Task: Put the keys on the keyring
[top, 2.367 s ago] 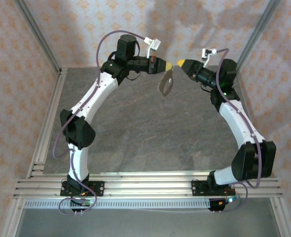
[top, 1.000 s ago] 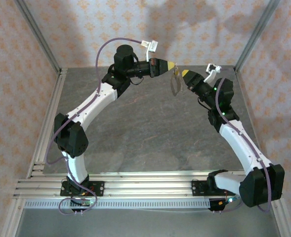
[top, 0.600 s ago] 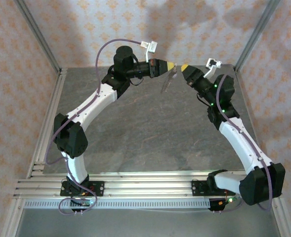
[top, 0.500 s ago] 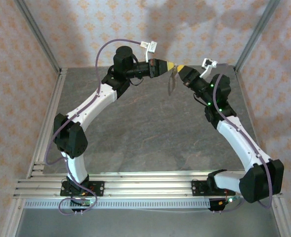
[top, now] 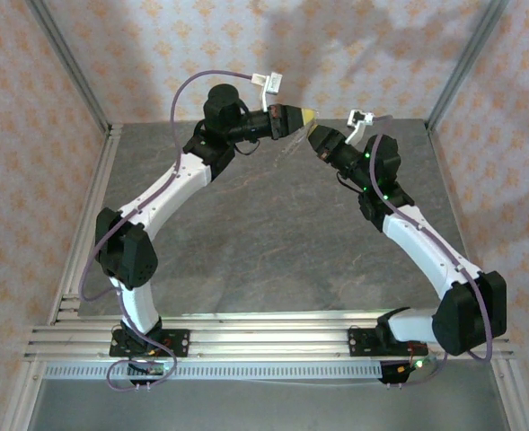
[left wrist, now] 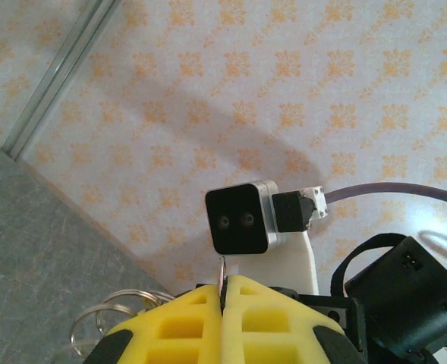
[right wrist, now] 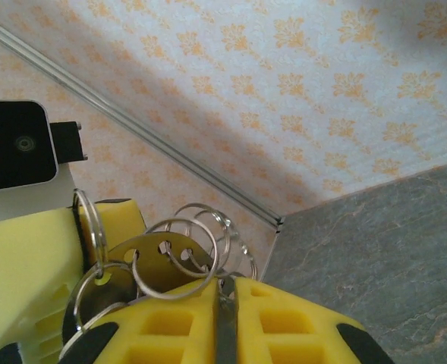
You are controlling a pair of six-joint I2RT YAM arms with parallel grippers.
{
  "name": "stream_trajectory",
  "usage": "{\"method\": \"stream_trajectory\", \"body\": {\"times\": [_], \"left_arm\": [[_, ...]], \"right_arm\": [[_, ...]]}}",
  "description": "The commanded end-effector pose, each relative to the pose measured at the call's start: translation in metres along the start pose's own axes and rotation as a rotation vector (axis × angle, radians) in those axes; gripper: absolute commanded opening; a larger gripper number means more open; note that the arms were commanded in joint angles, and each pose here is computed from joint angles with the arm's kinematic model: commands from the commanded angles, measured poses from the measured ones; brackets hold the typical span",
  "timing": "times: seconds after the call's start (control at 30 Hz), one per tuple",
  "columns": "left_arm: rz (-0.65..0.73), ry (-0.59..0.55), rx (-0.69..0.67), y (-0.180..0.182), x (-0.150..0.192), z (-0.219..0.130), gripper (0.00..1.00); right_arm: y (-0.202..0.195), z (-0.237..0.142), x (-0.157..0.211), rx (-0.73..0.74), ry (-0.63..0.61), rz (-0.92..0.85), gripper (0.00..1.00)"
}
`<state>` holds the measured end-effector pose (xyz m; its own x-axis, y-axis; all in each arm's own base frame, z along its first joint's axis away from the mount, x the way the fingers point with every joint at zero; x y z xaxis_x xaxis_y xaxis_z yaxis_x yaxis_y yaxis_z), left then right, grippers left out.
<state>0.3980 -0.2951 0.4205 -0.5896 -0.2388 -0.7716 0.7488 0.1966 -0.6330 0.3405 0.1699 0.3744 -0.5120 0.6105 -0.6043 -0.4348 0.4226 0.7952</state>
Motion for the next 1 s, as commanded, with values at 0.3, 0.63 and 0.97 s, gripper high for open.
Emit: {"method": "stream_trajectory", "body": {"times": [0.3,0.63,0.97], "left_arm": [[0.060,-0.085,0.048,-0.033,-0.015,-0.008,0.00],[0.058,-0.119,0.027,-0.033,-0.015,-0.012,0.00],[0.054,-0.111,0.032,-0.031,-0.013,-0.012,0.00]], "right_arm": [[0.016,-0.018,-0.003,0.009,-0.025,-0.087,0.14],[0.006,-0.049,-0.018,0.072,-0.100,-0.090,0.14],[0.024,-0.052,-0.043,0.011,-0.153,-0.096,0.19]]}}
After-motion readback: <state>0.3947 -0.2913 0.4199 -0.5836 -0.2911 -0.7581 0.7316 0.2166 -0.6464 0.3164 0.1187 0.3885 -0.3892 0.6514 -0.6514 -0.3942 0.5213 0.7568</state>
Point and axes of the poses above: each hand's point on the last joint's axis, 136 mm out from that joint toward the fingers, its own z axis out along the fingers, its own y axis along the line the jaws close on, x = y × z, the point moved 6 cm from there along -z, back along the fingers, and after that the axes turned 1 degree about z, right-handed, at the moved point
